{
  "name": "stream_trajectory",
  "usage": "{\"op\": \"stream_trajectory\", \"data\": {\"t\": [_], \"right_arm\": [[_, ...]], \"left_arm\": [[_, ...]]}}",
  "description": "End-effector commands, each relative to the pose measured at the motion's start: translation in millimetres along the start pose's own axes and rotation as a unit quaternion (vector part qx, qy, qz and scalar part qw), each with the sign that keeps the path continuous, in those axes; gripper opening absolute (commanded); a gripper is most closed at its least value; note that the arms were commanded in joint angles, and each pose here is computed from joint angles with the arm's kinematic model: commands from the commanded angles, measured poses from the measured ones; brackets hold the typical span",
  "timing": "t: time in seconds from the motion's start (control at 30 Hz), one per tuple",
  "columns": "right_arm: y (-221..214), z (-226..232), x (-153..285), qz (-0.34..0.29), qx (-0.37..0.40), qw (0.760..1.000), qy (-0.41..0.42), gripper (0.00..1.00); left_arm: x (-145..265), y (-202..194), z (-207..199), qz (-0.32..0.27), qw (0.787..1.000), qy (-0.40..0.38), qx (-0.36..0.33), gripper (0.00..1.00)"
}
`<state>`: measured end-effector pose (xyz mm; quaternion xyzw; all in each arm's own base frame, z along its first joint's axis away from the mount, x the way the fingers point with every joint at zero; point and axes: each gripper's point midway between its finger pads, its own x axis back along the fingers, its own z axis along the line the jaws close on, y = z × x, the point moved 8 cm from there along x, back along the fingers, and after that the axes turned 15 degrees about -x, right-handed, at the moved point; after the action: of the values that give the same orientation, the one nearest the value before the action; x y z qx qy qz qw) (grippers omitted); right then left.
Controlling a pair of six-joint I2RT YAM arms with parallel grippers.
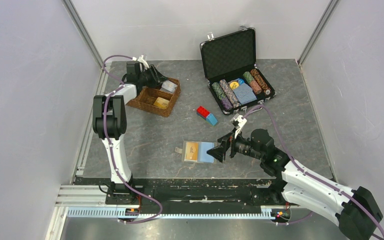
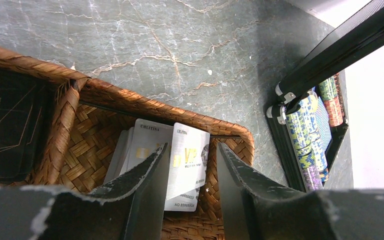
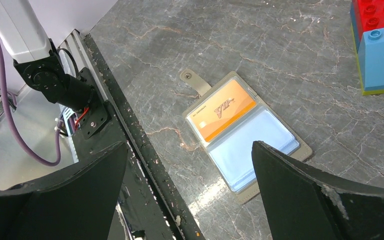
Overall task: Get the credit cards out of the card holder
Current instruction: Place the credit card in the storage box.
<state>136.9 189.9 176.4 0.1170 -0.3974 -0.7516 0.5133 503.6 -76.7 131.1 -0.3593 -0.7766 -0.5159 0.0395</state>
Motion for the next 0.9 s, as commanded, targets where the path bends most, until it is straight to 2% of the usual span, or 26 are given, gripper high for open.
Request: {"op": "stream_trajectory", "data": {"t": [0.0,0.23,0.37,0.53,0.7,0.87], "right_arm": [[16,11,-2,-0.021,0.019,0.999,0.016,0.98],[18,12,-2,-0.020,0.019,1.000,0.015,0.98],[20,14,-2,-0.022,0.017,1.000,0.015,0.98],[20,10,-2,-0.024,0.021,1.000,0.001,0.98],[20,5,-4,-0.014,-0.013,0.999,-0.042,0.98],[14,-2,-5,0.012,-0.032,0.997,-0.075,0.98]], "left_arm": [[7,-2,8,0.010,0.999,0.030,-0.031,0.47],[15,15,-1,-0.003,0.999,0.033,-0.041,0.50],[24,31,-6,-0.016,0.997,0.049,-0.053,0.57],[39,41,-17,-0.008,0.997,0.055,-0.054,0.59],[73,53,-37,0.009,0.995,0.093,-0.027,0.59],[112,46,-65,0.032,0.996,0.078,0.008,0.59]]}}
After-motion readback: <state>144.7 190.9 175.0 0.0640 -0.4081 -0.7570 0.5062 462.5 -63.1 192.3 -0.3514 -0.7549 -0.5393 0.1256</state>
